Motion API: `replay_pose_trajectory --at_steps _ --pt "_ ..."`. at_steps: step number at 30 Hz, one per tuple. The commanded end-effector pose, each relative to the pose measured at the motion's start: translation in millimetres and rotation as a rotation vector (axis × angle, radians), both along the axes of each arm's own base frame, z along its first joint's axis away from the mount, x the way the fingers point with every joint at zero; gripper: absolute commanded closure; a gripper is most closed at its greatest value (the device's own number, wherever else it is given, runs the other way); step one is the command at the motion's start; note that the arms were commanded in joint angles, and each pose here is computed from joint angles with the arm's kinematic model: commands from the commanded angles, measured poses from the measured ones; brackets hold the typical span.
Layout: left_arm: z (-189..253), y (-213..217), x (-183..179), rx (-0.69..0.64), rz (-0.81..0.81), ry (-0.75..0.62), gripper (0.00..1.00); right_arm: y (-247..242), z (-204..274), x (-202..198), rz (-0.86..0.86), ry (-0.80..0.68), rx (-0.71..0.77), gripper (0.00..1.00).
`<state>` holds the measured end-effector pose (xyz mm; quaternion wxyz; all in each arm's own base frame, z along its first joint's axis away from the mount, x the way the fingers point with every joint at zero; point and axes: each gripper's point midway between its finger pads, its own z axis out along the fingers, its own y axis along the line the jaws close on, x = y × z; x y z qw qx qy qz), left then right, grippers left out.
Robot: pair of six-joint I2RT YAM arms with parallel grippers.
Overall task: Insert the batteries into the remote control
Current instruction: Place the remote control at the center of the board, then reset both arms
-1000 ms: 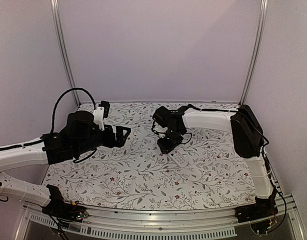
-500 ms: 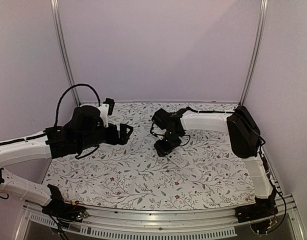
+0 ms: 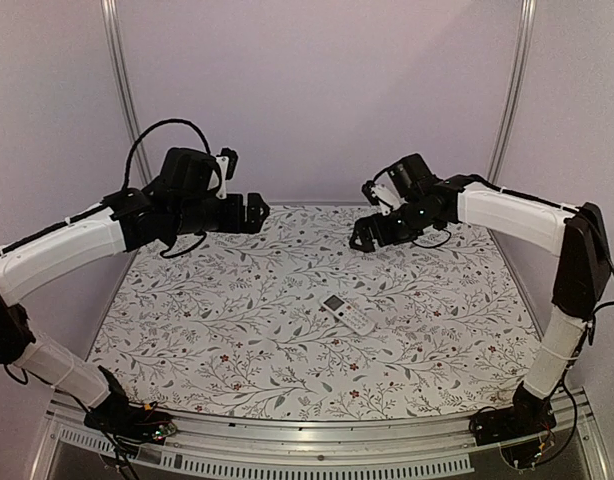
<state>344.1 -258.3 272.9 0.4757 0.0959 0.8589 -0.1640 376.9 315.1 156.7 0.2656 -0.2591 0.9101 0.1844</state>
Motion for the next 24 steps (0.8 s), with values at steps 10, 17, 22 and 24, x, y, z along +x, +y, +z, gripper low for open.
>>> replay_pose_trajectory --at_steps 10,17,22,24 --pt "-74.0 58.0 57.8 -0.094 0.122 0.268 0.0 -139.2 20.3 -1.0 -0.33 -0.119 0.212 0.01" --pt "-140.6 72.3 34.2 -0.052 0.177 0.375 0.0 -140.9 -25.5 -25.7 -0.34 -0.061 0.256 0.01" --pt "-150.5 77.3 24.6 -0.053 0.185 0.372 0.01 -139.7 -36.3 -32.1 -0.34 -0.044 0.28 0.01" --pt "-147.1 77.0 24.4 -0.047 0.181 0.355 0.01 -139.2 -34.8 -32.4 -0.342 -0.044 0.287 0.01"
